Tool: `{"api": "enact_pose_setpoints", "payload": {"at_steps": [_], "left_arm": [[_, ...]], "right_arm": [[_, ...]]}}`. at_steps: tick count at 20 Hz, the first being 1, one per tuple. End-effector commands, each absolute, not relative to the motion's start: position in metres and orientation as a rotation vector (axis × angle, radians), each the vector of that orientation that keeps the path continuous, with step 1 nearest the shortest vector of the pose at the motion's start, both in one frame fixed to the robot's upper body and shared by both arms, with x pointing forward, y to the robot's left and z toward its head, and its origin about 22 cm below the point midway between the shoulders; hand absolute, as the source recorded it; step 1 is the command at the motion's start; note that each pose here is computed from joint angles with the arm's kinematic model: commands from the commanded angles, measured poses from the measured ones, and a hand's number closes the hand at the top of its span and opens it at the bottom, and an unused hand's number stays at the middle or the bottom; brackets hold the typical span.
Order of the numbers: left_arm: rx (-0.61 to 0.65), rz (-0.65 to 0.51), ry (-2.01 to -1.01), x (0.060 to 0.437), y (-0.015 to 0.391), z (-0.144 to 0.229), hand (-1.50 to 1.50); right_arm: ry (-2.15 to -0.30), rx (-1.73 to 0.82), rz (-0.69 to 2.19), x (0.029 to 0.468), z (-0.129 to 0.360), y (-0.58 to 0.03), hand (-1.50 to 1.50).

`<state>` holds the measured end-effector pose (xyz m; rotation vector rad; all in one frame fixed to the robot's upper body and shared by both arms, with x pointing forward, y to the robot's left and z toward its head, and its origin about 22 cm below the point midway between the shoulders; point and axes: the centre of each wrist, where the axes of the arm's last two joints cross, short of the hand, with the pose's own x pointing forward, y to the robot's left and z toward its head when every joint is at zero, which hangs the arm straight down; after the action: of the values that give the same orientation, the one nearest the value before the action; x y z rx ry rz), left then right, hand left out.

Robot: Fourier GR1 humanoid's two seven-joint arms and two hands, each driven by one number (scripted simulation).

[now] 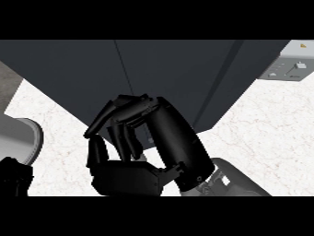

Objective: Pick up the bottled water, place it into the cabinet and close the cabinet

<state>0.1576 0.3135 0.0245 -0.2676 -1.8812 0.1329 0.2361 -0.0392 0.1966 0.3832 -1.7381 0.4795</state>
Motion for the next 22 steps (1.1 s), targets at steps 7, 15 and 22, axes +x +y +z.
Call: {"api": "enact_pose_setpoints", "payload": {"at_steps": [7, 15, 22], "left_arm": [[-0.248, 0.155, -1.869, 0.14, 0.328, 0.01, 1.5], [-0.277, 0.115, -1.872, 0.146, 0.325, 0.024, 1.5], [-0.288, 0.088, -1.917, 0.163, 0.333, 0.039, 1.5]], "right_arm": [[-1.644, 0.425, 0.406, 0.365, 0.181, -0.081, 1.5], [-1.629, 0.36, 0.444, 0.399, 0.155, -0.099, 1.5], [-1.661, 0.37, 0.443, 0.41, 0.154, -0.11, 1.5]]}}
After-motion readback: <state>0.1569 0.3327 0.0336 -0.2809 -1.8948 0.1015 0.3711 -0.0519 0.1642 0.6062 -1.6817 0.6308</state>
